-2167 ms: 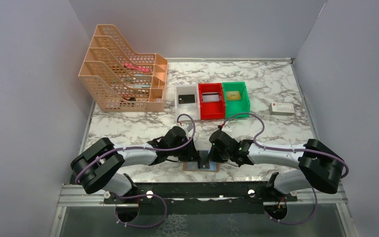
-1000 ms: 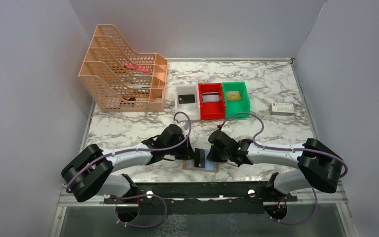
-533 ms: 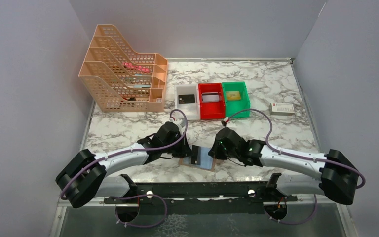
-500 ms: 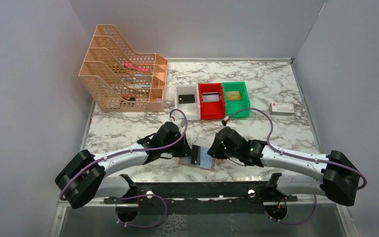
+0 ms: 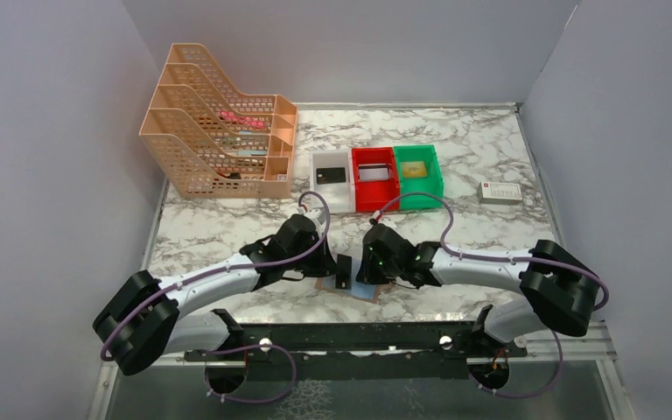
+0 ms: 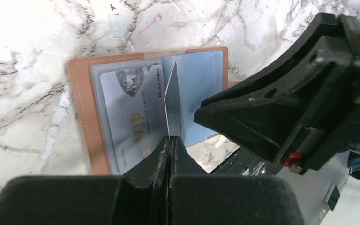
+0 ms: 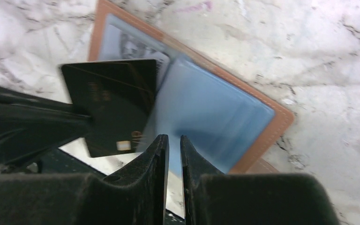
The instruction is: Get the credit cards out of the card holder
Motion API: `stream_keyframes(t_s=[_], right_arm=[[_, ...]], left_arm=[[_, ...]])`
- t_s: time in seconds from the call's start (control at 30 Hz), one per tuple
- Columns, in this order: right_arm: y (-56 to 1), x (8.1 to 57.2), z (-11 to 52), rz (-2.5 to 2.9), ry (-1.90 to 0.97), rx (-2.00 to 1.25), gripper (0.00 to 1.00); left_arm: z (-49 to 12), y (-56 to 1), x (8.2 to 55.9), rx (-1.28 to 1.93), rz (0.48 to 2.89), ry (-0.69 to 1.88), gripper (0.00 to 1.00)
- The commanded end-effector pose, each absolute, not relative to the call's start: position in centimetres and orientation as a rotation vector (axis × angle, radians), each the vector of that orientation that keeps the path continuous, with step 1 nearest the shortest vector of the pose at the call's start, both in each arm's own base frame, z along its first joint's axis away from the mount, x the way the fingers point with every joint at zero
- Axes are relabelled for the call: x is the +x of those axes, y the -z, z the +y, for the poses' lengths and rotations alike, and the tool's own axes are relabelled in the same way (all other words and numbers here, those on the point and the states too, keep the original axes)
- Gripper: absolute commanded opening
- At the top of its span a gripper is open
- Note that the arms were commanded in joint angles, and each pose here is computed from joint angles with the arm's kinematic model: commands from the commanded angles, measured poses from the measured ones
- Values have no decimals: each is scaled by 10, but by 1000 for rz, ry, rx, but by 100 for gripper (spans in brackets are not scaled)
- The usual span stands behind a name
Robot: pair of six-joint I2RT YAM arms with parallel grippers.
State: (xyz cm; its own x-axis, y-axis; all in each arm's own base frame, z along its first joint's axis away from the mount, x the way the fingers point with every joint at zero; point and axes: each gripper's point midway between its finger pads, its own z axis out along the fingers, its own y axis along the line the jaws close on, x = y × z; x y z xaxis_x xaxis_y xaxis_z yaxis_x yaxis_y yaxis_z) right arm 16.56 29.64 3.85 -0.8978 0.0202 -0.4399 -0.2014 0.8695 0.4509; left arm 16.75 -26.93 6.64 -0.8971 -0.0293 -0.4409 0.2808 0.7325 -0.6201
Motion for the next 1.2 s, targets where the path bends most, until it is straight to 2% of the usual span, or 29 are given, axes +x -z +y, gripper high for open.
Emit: stream_keyframes(t_s=[0.0, 0.17, 0.3, 0.33, 0.47, 0.53, 0.87, 1.17], right_arm=[[-29, 167, 279, 2633, -568, -99, 20], [-41, 173, 276, 2588, -564, -83, 21], [-62, 175, 290, 2521, -680, -133, 25], [-68, 175, 293, 2500, -711, -147, 28], [-87, 187, 284, 2427, -697, -95, 51], [-94, 195, 277, 2398, -700, -78, 59], [-145, 195, 292, 2200, -1216, -208, 71], [-166, 189, 301, 2078, -1552, -324, 69]], left_arm=[[-255, -84, 187, 170, 2443, 858, 0], [-252, -94, 191, 170, 2413, 848, 0], [-250, -102, 193, 151, 2385, 847, 0], [-249, -106, 195, 147, 2366, 848, 0], [-249, -131, 199, 207, 2258, 1025, 0], [-239, -137, 206, 175, 2235, 1099, 0], [-248, -165, 193, 241, 2084, 1459, 0], [-255, -183, 189, 306, 2003, 1537, 0]])
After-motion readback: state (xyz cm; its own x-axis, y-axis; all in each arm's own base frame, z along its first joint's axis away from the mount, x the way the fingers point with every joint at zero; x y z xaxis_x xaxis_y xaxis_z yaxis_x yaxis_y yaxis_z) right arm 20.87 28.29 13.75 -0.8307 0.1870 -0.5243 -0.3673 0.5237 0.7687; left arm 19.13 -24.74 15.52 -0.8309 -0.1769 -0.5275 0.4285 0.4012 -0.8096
